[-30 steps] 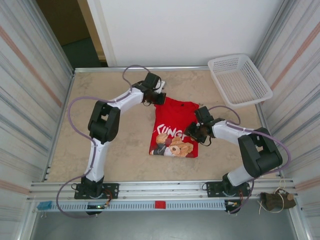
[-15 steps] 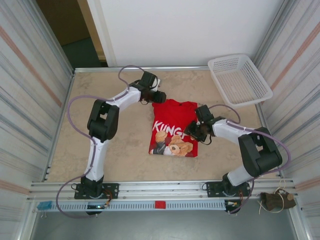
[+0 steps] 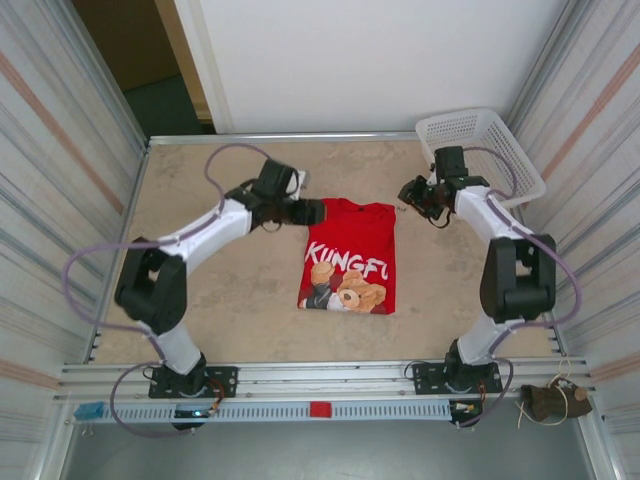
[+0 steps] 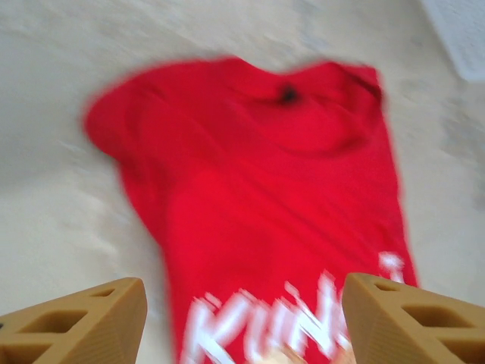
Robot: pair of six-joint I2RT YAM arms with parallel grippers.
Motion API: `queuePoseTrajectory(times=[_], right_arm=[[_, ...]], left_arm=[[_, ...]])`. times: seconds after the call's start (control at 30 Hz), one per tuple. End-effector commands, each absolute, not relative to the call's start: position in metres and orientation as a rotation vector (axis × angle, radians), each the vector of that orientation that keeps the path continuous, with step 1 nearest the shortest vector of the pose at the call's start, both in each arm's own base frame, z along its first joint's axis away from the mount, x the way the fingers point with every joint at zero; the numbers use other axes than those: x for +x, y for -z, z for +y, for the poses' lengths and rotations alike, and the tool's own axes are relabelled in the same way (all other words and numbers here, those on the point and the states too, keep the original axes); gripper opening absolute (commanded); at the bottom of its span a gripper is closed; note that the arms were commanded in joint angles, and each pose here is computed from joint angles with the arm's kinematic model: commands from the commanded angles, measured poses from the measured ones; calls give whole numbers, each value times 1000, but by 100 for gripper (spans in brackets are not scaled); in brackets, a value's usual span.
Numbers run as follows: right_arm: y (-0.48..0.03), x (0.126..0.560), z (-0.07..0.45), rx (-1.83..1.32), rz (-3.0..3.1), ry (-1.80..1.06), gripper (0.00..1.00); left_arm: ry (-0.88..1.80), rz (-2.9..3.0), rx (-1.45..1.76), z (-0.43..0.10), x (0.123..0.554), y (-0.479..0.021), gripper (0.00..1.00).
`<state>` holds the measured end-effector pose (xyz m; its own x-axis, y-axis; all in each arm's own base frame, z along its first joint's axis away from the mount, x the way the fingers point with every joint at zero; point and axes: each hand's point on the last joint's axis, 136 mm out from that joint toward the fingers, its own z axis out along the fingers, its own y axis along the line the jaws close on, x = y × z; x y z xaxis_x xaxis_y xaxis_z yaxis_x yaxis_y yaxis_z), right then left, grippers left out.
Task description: Fold the inside-out t-shirt
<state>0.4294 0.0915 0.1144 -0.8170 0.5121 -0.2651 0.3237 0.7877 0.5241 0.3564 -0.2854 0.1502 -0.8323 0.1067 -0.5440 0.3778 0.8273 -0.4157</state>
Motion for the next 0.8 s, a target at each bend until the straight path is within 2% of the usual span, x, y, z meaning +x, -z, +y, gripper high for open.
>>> queuePoseTrajectory(times=[0.0, 0.1, 0.2, 0.63, 0.7, 0.77], right_arm=[[-86, 419, 106, 587, 2709, -678, 37], [-75, 420, 114, 586, 2733, -683, 36], [-67, 416, 120, 579, 2754, -673, 36], [-44, 393, 135, 596, 2797, -697, 45], [-42, 394, 137, 596, 2800, -706, 38], [-42, 397, 138, 590, 2799, -711, 24]], left_arm=[[786, 2578, 367, -306, 303, -122, 69], [767, 2593, 430, -322, 270, -106, 69], [725, 2614, 481, -329, 255, -92, 69], [674, 2694, 521, -327, 240, -51, 68], [663, 2712, 527, -324, 237, -42, 68], [657, 2736, 531, -322, 232, -33, 67]])
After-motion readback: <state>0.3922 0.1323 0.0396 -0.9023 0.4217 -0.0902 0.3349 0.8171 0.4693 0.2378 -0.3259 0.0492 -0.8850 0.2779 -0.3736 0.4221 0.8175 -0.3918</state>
